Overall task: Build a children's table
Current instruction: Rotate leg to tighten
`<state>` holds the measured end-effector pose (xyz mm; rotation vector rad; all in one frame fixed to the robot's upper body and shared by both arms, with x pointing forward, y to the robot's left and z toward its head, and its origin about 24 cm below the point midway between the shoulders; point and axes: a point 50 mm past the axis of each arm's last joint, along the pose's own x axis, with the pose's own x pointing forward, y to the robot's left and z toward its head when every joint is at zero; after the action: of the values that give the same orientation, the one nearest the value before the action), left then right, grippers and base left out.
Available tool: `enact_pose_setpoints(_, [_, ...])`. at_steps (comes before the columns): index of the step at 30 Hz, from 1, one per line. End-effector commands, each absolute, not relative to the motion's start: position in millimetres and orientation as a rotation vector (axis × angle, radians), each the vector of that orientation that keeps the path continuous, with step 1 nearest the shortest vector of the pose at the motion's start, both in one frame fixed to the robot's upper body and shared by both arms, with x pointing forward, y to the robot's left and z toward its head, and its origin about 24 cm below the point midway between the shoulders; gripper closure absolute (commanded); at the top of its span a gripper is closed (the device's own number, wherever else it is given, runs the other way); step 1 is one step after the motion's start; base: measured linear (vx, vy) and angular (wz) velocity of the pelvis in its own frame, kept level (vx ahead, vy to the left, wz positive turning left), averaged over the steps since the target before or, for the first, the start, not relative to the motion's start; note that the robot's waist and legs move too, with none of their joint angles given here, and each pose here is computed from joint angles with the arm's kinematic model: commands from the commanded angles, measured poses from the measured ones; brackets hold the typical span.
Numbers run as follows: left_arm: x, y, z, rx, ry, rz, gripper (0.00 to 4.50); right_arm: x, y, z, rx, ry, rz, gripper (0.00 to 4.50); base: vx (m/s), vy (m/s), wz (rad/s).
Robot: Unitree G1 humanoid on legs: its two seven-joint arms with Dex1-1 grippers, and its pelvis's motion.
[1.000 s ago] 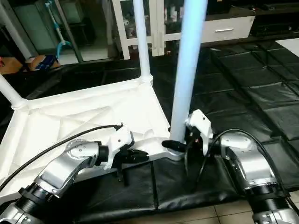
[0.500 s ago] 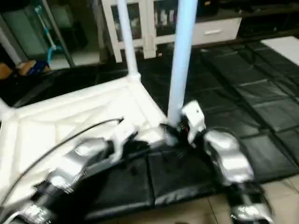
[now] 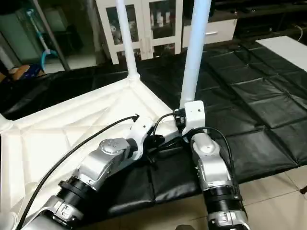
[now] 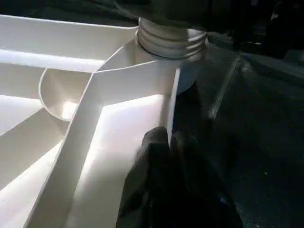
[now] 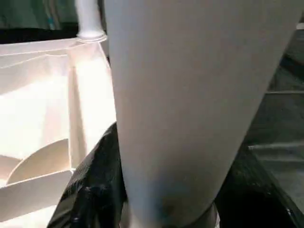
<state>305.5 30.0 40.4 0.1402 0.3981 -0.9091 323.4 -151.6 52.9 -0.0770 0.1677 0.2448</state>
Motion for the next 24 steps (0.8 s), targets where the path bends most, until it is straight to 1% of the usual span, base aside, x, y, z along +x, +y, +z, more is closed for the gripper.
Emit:
enact_pose_setpoints(1, [315.7,63.9,33.1,0.185,0.432,-0.755,4.5,317.9,-136.3,64.6,-0.041,0.081,0.386,2.19,0.0,0.0,0.0])
enact_pose_setpoints(3, [307.3,63.1,31.4,0.201,0.424,-0.864,4.5,317.2,-144.1,71.5,-0.042,0.058,0.424,1.82,0.0,0.0,0.0])
enact_pose_setpoints(6, [290.9,63.7,27.1,0.214,0.446,-1.03,4.5,319.7,-161.8,81.3,-0.07,0.046,0.466,1.75,0.0,0.0,0.0])
enact_pose_setpoints(8, [285.3,65.3,24.9,0.219,0.467,-1.077,4.5,320.4,-167.3,84.6,-0.074,0.051,0.498,1.5,0.0,0.0,0.0])
enact_pose_setpoints(9, [273.1,68.4,22.2,0.239,0.492,-1.194,4.5,318.2,-177.3,89.9,-0.1,0.09,0.629,1.41,0.0,0.0,0.0])
enact_pose_setpoints(10, [270.6,69.0,21.8,0.241,0.498,-1.217,4.5,317.3,-179.3,90.7,-0.108,0.1,0.659,1.31,0.0,0.0,0.0])
enact_pose_setpoints(11, [265.8,70.3,21.2,0.244,0.509,-1.26,4.5,314.8,-183.9,91.8,-0.138,0.123,0.719,1.31,0.0,0.0,0.0])
enact_pose_setpoints(13, [259.7,71.9,21.3,0.246,0.522,-1.324,4.5,309.5,-193.2,90.7,-0.217,0.181,0.802,1.03,0.0,0.0,0.0])
enact_pose_setpoints(14, [259.0,72.1,21.3,0.246,0.524,-1.33,4.5,308.6,-194.4,90.5,-0.226,0.19,0.813,1.03,0.0,0.0,0.0])
enact_pose_setpoints(15, [257.5,72.9,21.8,0.248,0.526,-1.349,4.5,303.8,-198.9,88.7,-0.249,0.227,0.871,1.03,0.0,0.0,0.0])
enact_pose_setpoints(19, [256.6,75.0,22.2,0.257,0.537,-1.364,4.5,291.4,-205.6,80.4,-0.276,0.327,0.993,1.03,0.0,0.0,0.0])
enact_pose_setpoints(22, [255.4,76.3,22.9,0.261,0.543,-1.373,4.5,285.9,-206.3,79.2,-0.227,0.358,1.056,1.03,0.0,0.0,0.0])
enact_pose_setpoints(24, [254.8,76.9,23.3,0.262,0.545,-1.377,4.5,283.2,-206.5,78.2,-0.214,0.375,1.084,1.03,0.0,0.0,0.0])
